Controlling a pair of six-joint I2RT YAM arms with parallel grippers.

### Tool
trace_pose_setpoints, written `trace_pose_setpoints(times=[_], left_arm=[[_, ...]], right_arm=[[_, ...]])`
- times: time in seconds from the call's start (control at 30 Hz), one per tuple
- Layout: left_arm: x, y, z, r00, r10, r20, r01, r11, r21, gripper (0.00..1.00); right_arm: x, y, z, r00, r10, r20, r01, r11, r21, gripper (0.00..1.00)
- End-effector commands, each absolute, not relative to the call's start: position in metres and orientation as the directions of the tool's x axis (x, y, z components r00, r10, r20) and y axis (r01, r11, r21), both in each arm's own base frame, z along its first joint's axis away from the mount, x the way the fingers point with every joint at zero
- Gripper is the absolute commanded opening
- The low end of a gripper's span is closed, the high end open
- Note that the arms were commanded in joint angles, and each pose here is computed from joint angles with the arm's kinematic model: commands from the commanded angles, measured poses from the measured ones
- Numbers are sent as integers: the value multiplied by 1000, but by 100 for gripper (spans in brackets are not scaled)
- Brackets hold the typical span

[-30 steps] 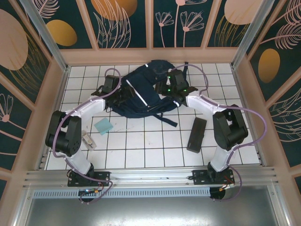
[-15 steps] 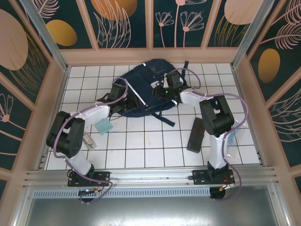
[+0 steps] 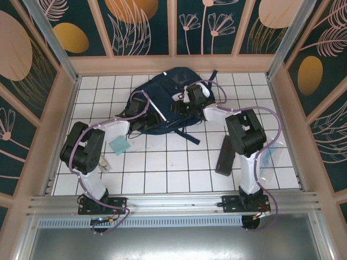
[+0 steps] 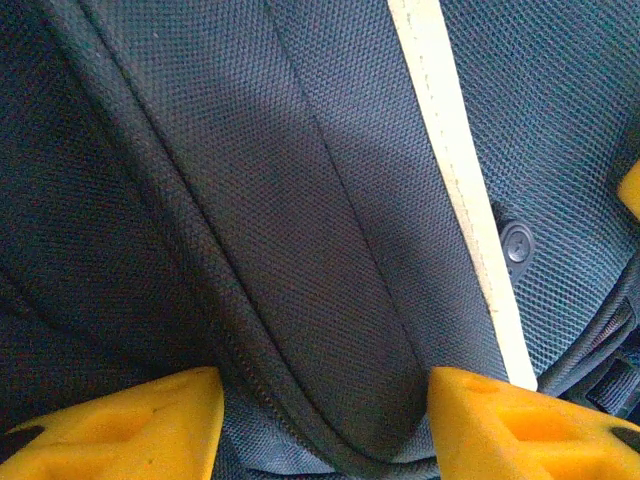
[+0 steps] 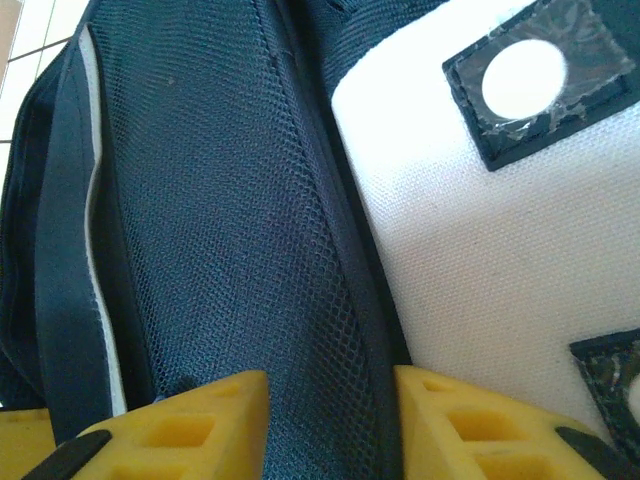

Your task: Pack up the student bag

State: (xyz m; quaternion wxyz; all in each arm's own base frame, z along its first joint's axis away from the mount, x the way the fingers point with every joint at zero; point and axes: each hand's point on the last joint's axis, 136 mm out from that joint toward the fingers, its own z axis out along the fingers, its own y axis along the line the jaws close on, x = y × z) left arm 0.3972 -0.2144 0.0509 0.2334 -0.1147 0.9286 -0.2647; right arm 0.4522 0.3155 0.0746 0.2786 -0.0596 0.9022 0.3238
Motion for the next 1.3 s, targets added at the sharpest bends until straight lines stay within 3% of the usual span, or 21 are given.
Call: trace_pose_setpoints(times=[0.0,0.07,0.17,0.2,0.6,0.9,1.1,1.27], left_arm=[[380,-216,12,-906,-310,-289,-124,847,-517,57],[379,-217,12,-909,-303,-286,-117,845,-522,58],[378,-221,20,-914,-280,-295,-85,841,-534,60],[379,-222,25,-914,-269,-304,-70,842,-534,61],[383,-223,85,-920,-107,-378,86,885,-458,65],[369,-236,109,-932,-50,-358,149,849,-507,60],[351,-239,105,-939,42,-341,187,895,-405,48],[351,-239,93,-945,59,-322,180,915,-362,47]], right_arm=[[416,344,30,-921,-16,-389,-262,765,589,40],[420,349,30,-925,-14,-381,-258,758,599,37],[424,354,42,-921,8,-389,-260,731,631,4],[426,354,47,-919,19,-394,-258,727,637,0],[455,332,185,-817,204,-540,-316,625,714,0],[464,334,192,-810,222,-543,-314,617,721,0],[473,336,203,-792,223,-569,-331,626,706,0],[473,337,206,-791,216,-573,-338,627,702,0]])
